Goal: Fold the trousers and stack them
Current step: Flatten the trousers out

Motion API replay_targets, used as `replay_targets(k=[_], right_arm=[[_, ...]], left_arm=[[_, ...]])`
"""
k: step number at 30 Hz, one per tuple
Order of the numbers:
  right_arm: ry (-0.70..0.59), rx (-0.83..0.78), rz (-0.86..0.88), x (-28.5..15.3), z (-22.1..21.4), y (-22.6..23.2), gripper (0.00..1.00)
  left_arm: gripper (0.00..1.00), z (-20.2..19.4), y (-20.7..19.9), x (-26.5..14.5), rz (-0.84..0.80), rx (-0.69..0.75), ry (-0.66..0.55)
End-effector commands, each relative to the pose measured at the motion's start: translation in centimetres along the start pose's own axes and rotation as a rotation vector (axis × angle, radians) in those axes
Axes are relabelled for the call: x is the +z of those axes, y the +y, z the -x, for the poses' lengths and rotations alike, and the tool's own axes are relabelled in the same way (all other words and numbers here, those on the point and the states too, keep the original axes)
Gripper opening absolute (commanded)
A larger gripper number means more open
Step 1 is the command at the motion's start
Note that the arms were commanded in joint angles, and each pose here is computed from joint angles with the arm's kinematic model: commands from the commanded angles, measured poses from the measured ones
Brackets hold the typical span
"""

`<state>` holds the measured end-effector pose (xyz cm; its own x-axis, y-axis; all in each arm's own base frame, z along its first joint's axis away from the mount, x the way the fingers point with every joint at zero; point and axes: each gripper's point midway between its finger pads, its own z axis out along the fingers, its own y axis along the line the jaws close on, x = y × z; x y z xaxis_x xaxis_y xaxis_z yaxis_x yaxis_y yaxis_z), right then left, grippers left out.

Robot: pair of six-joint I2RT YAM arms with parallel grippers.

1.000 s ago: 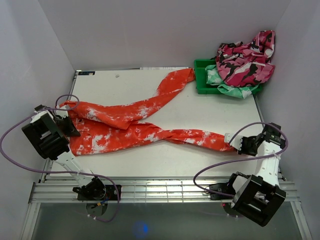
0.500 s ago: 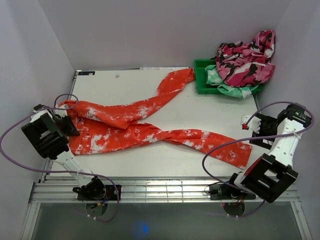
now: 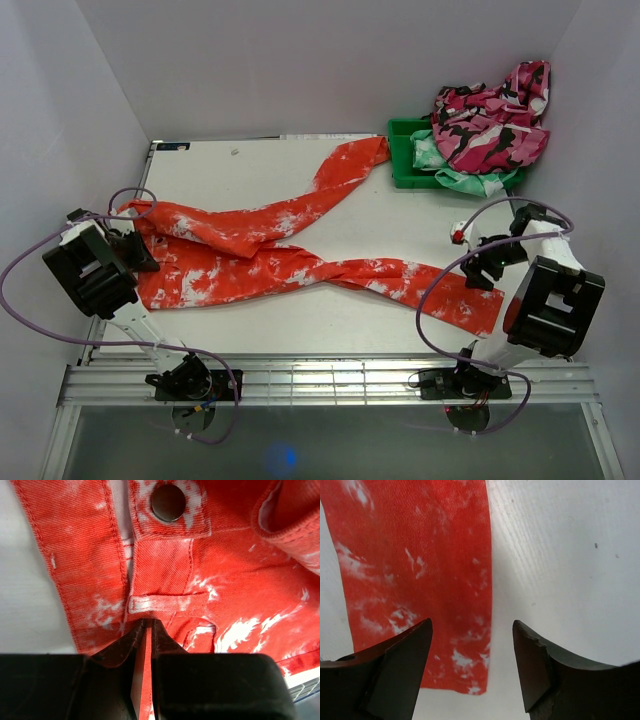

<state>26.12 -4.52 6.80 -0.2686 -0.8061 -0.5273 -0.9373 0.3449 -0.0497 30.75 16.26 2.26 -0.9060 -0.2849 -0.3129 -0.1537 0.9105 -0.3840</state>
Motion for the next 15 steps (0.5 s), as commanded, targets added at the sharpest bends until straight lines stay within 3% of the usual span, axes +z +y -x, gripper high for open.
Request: replay_targets(k=[1, 11, 13, 14, 15], right_arm=[[-0.015, 0.072, -0.044, 2.2, -0.2, -0.9, 0.71], [0.064, 0.128, 0.018, 6.7, -3.0, 0.7, 0.71], [0.089, 0.107, 0.081, 7.1, -3.1, 2.1, 0.61], [0.093, 0.095, 0.095, 7.0, -2.9, 2.4, 0.41], [0.093, 0.078, 0.104, 7.0, -2.5, 2.4, 0.28]], left_arm=[[0.22, 1.3, -0.4, -1.5, 0.005, 0.034, -0.06], [0.22, 0.9, -0.3, -1.5, 0.012, 0.033, -0.049], [0.22, 1.0, -0.2, -1.5, 0.016, 0.033, -0.051], [0.22, 1.0, -0.2, -1.5, 0.018, 0.032, -0.048], [0.22, 1.0, 0.0, -1.4, 0.025, 0.029, -0.045]])
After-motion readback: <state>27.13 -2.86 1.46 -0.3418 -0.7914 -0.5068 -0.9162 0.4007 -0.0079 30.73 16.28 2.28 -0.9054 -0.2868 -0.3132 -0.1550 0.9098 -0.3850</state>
